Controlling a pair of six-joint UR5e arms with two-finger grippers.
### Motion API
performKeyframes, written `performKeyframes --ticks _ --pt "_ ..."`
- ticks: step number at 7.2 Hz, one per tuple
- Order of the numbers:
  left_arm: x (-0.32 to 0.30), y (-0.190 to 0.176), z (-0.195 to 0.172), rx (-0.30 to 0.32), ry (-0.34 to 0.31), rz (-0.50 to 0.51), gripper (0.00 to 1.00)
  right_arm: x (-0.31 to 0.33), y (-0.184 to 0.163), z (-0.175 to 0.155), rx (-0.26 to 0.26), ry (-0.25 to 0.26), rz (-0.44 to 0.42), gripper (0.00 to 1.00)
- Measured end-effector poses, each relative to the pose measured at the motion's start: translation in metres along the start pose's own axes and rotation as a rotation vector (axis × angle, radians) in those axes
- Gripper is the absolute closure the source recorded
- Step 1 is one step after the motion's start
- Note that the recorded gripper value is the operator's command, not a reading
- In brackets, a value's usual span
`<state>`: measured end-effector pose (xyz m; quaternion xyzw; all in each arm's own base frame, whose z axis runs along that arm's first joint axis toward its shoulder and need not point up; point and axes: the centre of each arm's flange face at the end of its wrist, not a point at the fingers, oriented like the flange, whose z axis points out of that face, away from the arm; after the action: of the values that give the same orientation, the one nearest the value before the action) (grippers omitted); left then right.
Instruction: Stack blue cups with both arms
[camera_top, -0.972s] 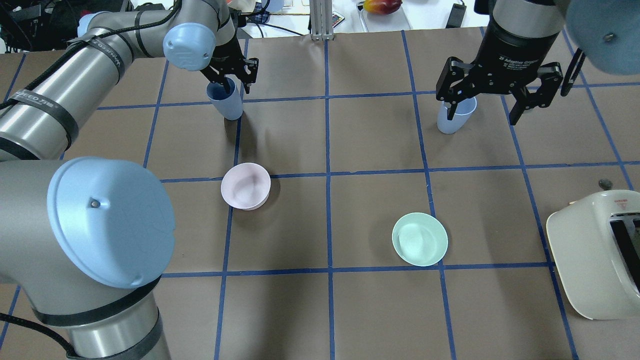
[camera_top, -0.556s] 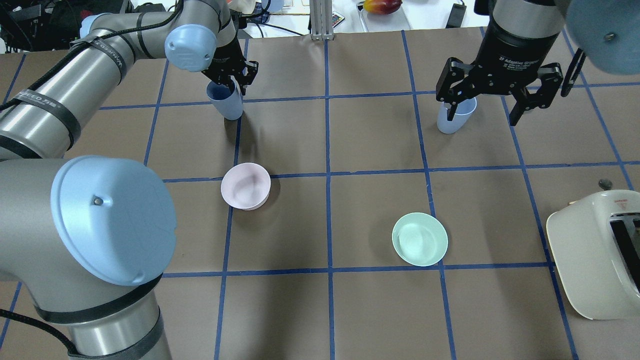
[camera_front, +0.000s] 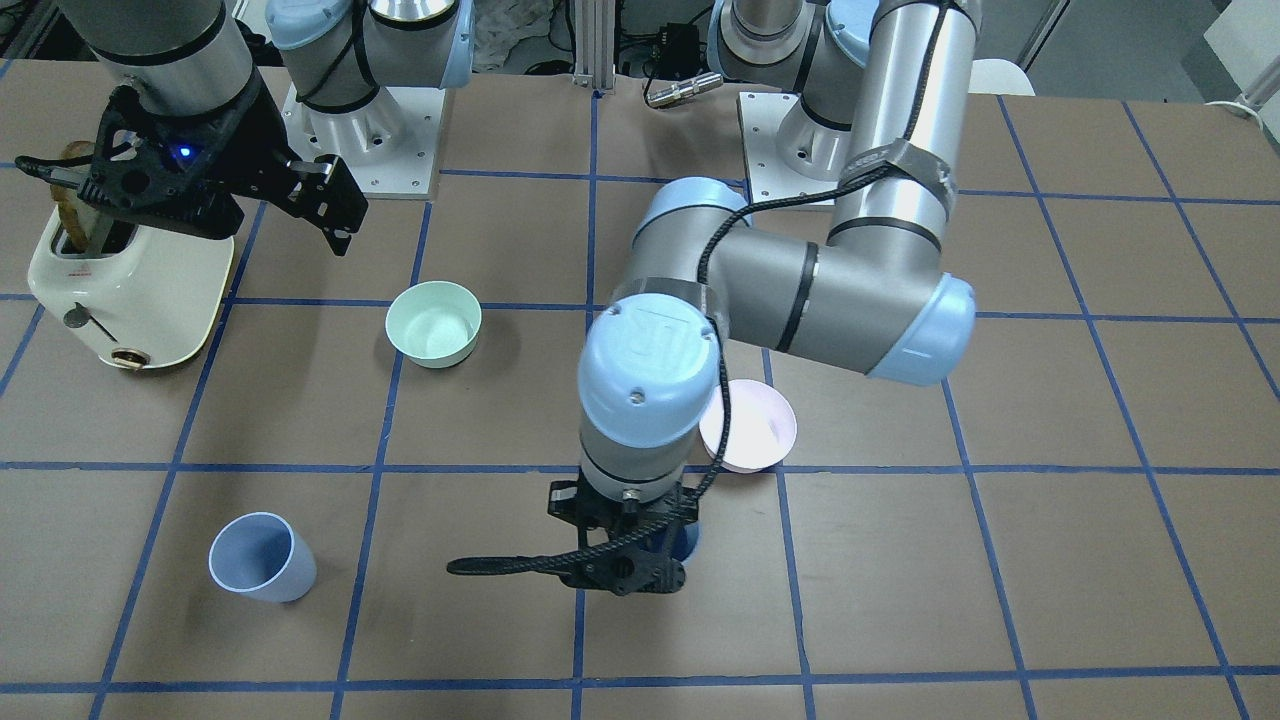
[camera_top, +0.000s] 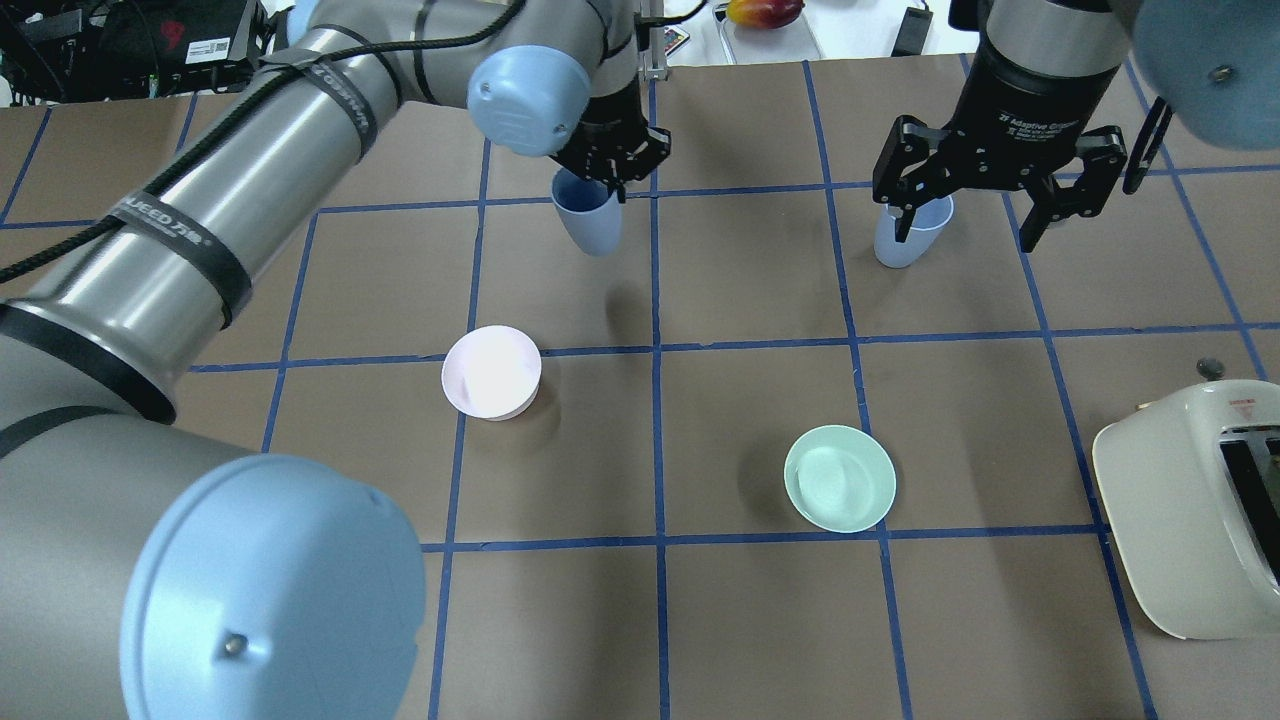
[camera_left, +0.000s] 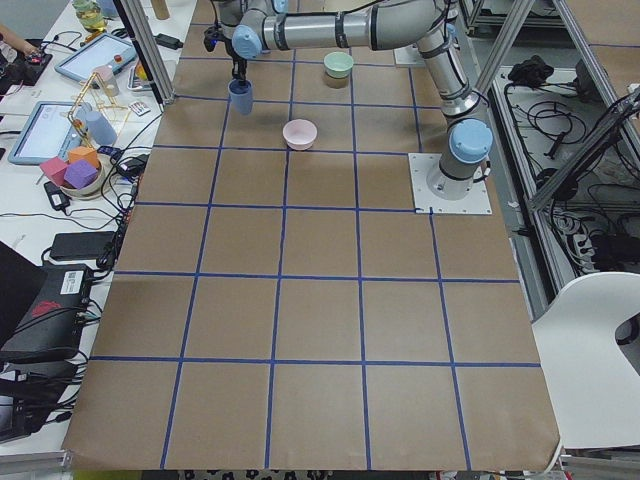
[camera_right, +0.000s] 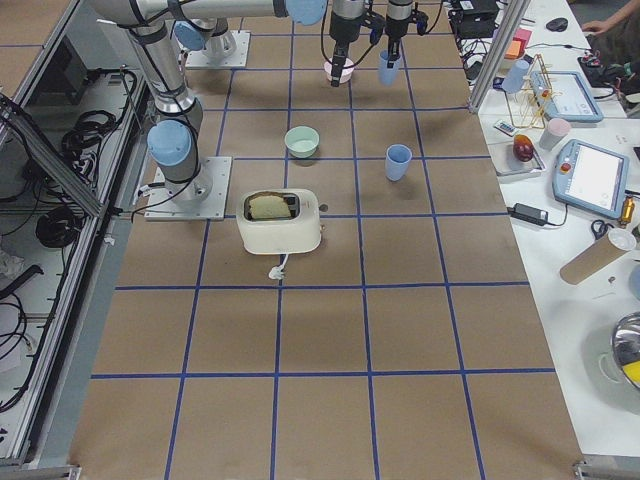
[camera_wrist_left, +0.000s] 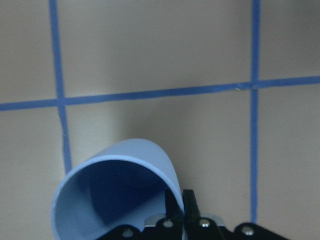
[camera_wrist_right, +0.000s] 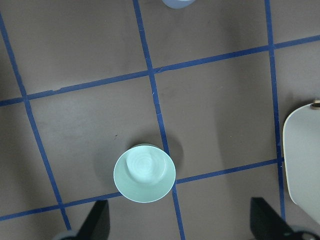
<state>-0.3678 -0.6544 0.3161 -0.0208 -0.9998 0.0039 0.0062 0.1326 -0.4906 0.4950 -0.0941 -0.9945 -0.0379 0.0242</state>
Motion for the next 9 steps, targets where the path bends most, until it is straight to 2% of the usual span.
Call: performKeyframes --ticks 1,2,3,4,5,6,7,8,9 --pt "0.032 0.022 0.015 -0.025 -0.012 -0.014 1.0 0.008 -0.005 0.001 0.003 -0.002 0.007 0.0" --pt "0.043 0.035 0.032 -0.043 -0.021 -0.018 0.61 0.028 -0.016 0.002 -0.001 -0.007 0.023 0.0" --pt "0.045 0.042 0.05 -0.051 -0.024 -0.021 0.01 0.055 -0.03 0.007 -0.009 -0.014 0.037 0.0" --pt "0.046 0.047 0.062 -0.047 -0.02 -0.023 0.0 0.076 -0.051 0.017 -0.005 -0.026 0.044 0.0" --pt "0.045 0.049 0.062 -0.031 -0.012 -0.023 0.0 0.086 -0.083 0.033 0.033 -0.03 0.041 0.0" --pt "0.04 0.048 0.045 -0.015 0.0 -0.024 0.0 0.09 -0.115 0.046 0.081 -0.03 0.035 0.0" --pt "0.027 0.047 0.012 -0.027 0.011 -0.035 0.0 0.091 -0.144 0.058 0.119 -0.031 0.008 0.0" --pt "0.005 0.048 -0.038 -0.067 0.014 -0.044 0.0 0.09 -0.17 0.075 0.141 -0.029 -0.05 0.0" --pt "-0.026 0.052 -0.093 -0.095 0.011 -0.049 0.0 0.089 -0.191 0.101 0.138 -0.027 -0.095 0.0"
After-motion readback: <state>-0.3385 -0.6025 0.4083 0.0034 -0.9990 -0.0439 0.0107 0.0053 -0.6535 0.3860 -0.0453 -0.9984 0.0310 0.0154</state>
